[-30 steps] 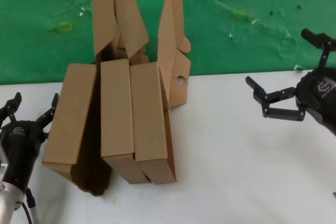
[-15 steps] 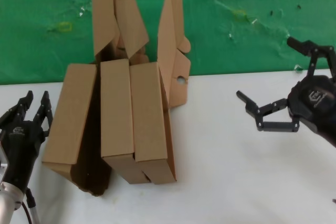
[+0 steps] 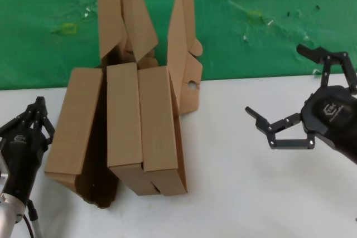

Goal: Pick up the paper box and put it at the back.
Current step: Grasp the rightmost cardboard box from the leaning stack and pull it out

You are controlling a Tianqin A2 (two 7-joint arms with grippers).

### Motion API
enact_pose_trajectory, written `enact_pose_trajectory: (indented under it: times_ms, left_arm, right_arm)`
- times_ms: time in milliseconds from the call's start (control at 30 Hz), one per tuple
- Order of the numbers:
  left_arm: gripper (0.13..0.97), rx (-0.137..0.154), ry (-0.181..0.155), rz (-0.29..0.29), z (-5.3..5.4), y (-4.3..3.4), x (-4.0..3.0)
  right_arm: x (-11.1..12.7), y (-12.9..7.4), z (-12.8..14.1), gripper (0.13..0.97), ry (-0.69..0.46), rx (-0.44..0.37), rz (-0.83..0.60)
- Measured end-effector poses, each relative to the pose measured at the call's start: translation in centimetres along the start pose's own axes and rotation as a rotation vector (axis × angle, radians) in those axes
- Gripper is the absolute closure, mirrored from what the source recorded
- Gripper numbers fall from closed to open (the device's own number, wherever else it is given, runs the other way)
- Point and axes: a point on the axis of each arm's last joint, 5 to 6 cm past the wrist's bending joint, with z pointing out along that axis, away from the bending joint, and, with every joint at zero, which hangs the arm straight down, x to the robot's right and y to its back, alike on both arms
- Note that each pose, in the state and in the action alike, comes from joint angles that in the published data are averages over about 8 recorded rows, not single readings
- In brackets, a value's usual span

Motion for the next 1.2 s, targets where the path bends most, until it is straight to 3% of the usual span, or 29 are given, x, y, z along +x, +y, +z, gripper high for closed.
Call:
enact_pose_trajectory:
  times_ms: [500, 1200]
  left_arm:
    - [0.954, 0.0, 0.0, 0.0, 0.0, 0.0, 0.0]
    - [0.954, 0.0, 0.0, 0.0, 0.0, 0.0, 0.0]
  right_arm:
    - [-0.2, -0.7, -0.5, 0.166, -0.003, -0.049, -0.026]
    - [-2.1, -1.4, -0.6, 0.13, -0.171, -0.079, -0.058]
